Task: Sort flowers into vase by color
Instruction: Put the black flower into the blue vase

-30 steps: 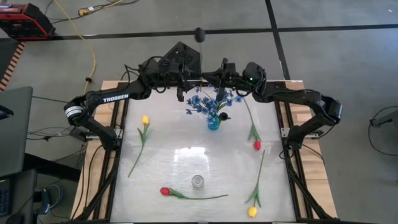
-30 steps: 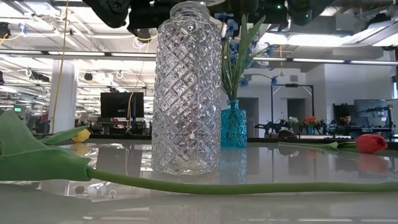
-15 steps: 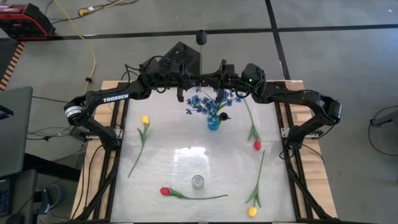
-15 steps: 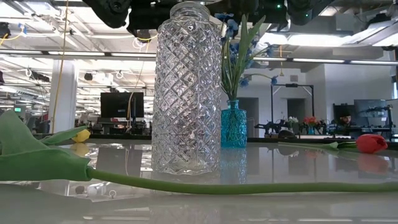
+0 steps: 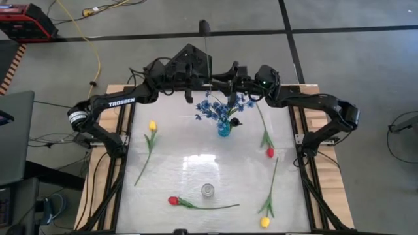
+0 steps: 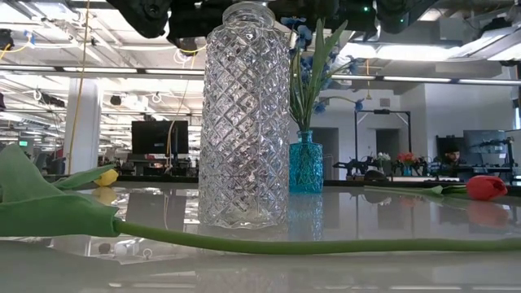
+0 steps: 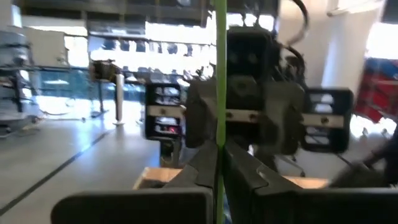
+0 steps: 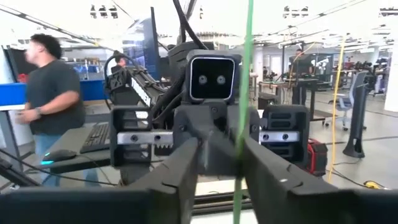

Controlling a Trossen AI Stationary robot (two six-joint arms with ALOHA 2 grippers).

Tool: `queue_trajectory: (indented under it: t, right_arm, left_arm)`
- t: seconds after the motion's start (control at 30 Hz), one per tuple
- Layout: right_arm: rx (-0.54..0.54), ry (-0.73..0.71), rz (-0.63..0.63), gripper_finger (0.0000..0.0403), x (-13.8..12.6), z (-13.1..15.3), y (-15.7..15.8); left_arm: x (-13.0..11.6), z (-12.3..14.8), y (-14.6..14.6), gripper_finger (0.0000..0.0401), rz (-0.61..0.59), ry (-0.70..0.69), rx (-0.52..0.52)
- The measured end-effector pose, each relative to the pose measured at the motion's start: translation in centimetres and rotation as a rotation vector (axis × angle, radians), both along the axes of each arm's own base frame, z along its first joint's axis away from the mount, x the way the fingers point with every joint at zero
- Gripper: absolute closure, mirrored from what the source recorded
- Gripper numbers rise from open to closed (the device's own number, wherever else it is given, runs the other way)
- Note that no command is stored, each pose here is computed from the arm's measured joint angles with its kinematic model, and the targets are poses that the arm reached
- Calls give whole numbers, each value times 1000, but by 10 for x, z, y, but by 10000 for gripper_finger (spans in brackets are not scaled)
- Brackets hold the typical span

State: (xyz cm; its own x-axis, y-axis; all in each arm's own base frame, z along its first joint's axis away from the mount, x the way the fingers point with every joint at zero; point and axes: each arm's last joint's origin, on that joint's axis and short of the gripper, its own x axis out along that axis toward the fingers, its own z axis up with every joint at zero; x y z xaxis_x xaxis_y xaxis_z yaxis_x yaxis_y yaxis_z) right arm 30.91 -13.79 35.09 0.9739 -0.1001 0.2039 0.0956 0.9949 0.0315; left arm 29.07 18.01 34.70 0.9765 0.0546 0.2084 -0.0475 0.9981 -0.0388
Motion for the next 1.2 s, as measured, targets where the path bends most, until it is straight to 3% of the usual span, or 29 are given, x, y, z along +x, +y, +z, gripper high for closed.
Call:
queue_trajectory:
  t: [0.17,0.3,0.53,0.7,1.0,1.2]
  right_arm:
    - [0,0,-13,188,-15,12,0]
    - [16,49,-26,161,-33,23,5]
    - [-19,220,-26,159,-61,29,23]
    - [-63,227,-3,159,-72,37,37]
    - [-61,230,42,159,-71,38,49]
    - [-61,238,79,159,-71,39,59]
  left_arm:
    - [-13,9,14,401,110,-72,-20]
    - [-22,10,25,401,129,-93,-65]
    - [-33,-31,21,401,194,-154,-115]
    - [-44,-52,14,401,199,-217,-147]
    - [-38,-61,6,401,210,-172,-141]
    - [-18,-84,0,401,218,-111,-174]
